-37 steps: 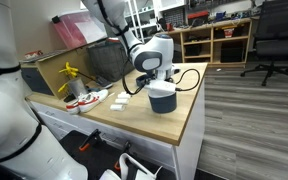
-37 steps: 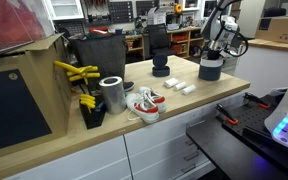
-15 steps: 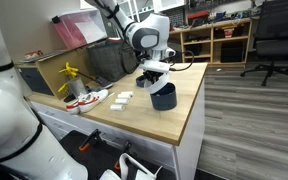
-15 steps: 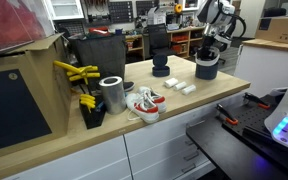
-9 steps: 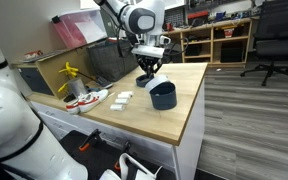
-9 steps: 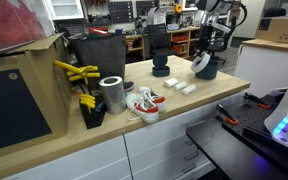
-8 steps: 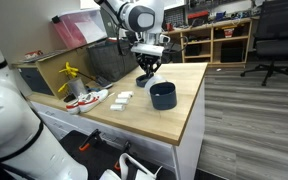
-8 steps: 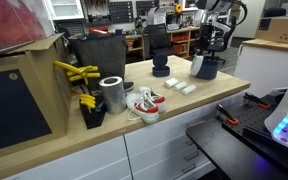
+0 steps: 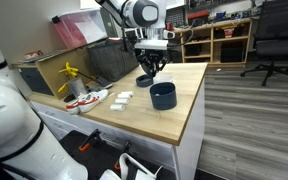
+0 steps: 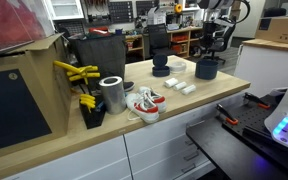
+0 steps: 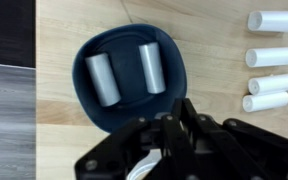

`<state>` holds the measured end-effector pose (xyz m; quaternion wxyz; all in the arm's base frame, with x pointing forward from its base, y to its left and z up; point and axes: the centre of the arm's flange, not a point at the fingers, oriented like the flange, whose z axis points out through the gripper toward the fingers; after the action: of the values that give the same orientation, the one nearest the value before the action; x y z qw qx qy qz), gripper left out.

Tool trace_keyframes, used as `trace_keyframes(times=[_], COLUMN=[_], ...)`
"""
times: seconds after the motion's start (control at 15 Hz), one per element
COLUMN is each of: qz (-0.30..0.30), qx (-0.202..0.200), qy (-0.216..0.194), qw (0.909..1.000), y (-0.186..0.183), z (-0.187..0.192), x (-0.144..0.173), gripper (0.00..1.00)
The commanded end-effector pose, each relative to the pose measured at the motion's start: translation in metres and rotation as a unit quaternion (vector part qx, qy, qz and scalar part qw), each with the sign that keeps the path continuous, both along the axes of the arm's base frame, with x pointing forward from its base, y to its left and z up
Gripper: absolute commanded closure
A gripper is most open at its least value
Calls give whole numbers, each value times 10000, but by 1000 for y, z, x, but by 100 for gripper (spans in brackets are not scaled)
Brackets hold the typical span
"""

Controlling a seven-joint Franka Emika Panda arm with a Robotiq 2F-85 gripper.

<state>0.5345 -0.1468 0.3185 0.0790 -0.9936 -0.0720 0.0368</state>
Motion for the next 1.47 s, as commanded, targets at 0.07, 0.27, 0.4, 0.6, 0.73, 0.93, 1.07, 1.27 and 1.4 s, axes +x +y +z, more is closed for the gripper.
trace_keyframes(times=[0.07,0.27,0.4,0.6,0.73,0.93,1.07,1.27,1.4], qz=[-123,-166,-190,-134,-75,8,69,155,206], qx=[-382,-557,-611,-566,-555,-490,-429,-345,-318], qy=[301,454,529,580,593,580,567,562,574], qw=[9987,9973,9965,9966,9967,9971,9974,9977,9976], y=[-15,-21,-23,-23,-24,-23,-22,-19,-17], z=[-7,-28,-49,-80,-96,-111,-114,-115,-114], x=[9,13,18,26,30,35,37,39,37], gripper=[99,96,69,47,34,10,0,0,0])
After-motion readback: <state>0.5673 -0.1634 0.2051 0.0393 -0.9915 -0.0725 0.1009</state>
